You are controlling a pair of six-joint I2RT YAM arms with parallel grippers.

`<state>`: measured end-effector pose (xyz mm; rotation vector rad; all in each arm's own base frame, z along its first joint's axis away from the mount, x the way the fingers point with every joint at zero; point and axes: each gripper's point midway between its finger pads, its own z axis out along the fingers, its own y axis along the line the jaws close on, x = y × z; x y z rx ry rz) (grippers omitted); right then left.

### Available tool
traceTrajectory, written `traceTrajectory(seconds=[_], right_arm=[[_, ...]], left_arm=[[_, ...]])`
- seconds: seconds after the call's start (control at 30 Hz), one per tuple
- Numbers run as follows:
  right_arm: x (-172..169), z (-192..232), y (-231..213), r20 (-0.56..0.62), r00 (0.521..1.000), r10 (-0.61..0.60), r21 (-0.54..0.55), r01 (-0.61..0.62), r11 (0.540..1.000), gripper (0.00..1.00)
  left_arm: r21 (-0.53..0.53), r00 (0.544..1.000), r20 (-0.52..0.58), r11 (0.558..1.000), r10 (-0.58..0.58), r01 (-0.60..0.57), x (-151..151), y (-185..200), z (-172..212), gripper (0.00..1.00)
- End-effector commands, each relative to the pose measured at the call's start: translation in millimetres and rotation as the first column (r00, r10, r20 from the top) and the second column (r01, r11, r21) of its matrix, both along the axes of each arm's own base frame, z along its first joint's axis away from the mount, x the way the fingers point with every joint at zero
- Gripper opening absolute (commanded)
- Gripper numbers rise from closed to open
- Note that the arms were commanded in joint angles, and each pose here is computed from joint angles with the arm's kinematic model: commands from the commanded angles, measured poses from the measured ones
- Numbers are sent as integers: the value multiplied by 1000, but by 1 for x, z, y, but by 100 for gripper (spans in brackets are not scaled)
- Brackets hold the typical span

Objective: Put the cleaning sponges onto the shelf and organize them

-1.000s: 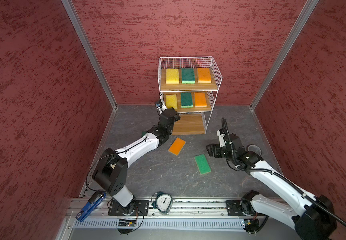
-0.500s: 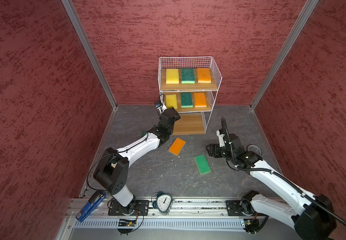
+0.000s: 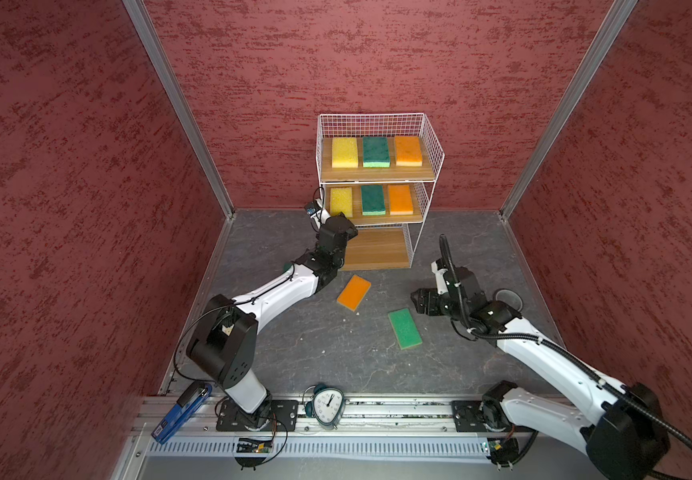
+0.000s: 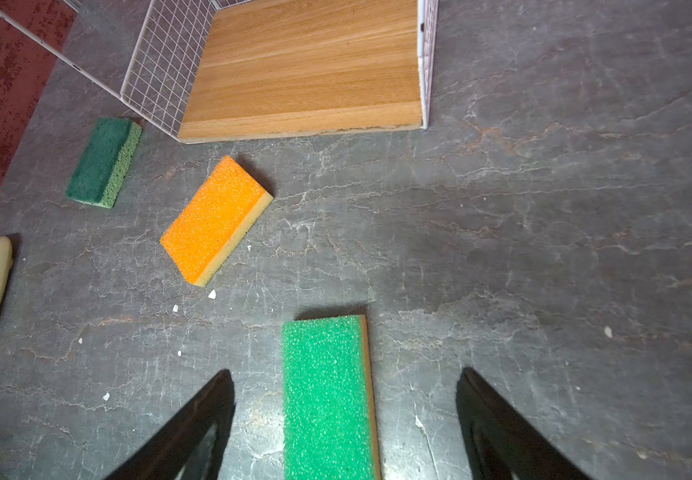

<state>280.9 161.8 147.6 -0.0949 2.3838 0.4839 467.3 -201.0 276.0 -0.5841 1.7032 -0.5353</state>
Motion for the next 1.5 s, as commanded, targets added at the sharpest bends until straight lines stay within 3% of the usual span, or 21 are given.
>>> traceTrajectory(seconds=[0.0, 0.5, 1.0, 1.2, 1.47], right_arm=[[8, 12, 6, 44, 999, 10, 20, -11, 1000, 85], [8, 12, 5, 41, 999, 6, 21, -7, 1000, 85], [9, 13, 8, 37, 999, 1, 47, -3, 999, 85], [9, 13, 4, 30, 999, -26, 47, 25, 999, 86], [9, 24, -1, 48, 997, -59, 48, 57, 997, 87]], left_arm=[[21, 999, -54, 1000, -3, 4, 6, -1, -21, 22], [12, 998, -62, 999, -30, 31, 1, -5, -25, 22], [114, 999, 4, 992, -54, 54, -31, -6, 14, 26], [183, 999, -1, 982, -55, 54, -56, 3, 24, 32], [265, 996, -83, 964, 17, 5, -108, 62, 27, 41]])
